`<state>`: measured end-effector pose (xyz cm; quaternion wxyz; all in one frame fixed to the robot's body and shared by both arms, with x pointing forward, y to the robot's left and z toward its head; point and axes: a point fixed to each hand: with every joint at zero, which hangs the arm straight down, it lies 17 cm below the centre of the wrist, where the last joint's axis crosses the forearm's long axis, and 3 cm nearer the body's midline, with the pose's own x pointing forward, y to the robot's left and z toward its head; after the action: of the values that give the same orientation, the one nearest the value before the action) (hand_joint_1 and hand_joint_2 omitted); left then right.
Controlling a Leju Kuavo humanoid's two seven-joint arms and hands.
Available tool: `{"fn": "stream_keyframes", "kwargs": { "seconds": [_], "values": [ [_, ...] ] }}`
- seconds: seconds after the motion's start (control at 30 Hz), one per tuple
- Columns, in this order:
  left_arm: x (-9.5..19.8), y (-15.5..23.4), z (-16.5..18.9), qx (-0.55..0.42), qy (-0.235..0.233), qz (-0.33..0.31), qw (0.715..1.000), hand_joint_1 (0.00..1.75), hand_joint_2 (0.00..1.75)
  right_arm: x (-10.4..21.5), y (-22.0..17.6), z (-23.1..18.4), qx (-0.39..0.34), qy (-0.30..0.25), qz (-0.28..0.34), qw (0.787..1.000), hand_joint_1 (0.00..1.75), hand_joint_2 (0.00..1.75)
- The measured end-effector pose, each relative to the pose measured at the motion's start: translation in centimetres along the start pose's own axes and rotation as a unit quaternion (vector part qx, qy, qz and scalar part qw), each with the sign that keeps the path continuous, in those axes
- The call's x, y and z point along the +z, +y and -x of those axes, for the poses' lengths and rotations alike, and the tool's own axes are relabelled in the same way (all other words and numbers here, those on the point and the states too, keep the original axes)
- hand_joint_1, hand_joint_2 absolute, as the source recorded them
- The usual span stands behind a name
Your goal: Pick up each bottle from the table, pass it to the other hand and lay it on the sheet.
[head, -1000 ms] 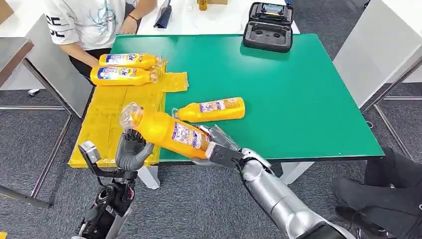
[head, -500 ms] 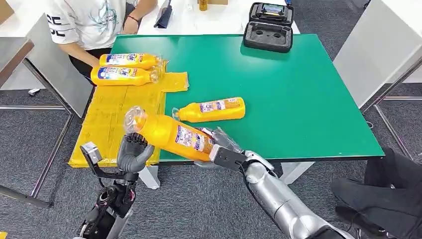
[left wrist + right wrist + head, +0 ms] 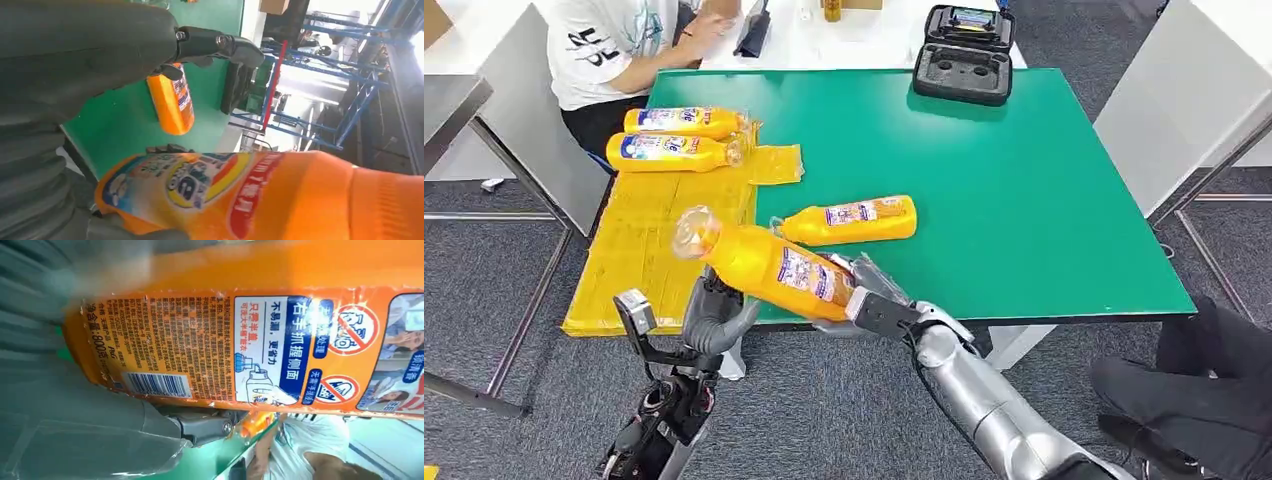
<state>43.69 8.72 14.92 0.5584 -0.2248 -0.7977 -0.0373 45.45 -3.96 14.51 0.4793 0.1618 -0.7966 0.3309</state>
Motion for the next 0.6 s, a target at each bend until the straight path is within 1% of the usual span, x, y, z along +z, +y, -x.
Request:
{"fn": "stream_keyframes", "kwargs": {
  "seconds": [0.17, 0.23, 0.5, 0.57, 0.6],
  "values": [
    [0.0, -0.2, 0.0, 0.003, 0.0, 0.002, 1.0, 0.0, 1.75, 0.3, -0.7, 0.0, 0.0, -0.001, 0.008, 1.0, 1.69, 1.75],
    [-0.1, -0.4, 0.0, 0.004, 0.0, 0.004, 1.0, 0.0, 1.75, 0.5, -0.7, 0.0, -0.001, 0.0, 0.009, 1.0, 1.73, 1.75],
    [-0.4, -1.0, -0.2, 0.006, -0.004, 0.011, 1.0, 0.0, 1.75, 0.8, -0.5, 0.2, -0.005, 0.002, 0.009, 1.0, 1.66, 1.75],
    [-0.4, -1.3, -0.2, 0.006, -0.004, 0.016, 1.0, 0.0, 1.75, 1.0, -0.2, 0.4, -0.006, 0.004, 0.008, 1.0, 1.66, 1.75],
    [-0.4, -1.5, -0.2, 0.007, -0.005, 0.017, 1.0, 0.0, 1.75, 1.1, -0.2, 0.5, -0.006, 0.005, 0.008, 1.0, 1.69, 1.75]
  ]
}}
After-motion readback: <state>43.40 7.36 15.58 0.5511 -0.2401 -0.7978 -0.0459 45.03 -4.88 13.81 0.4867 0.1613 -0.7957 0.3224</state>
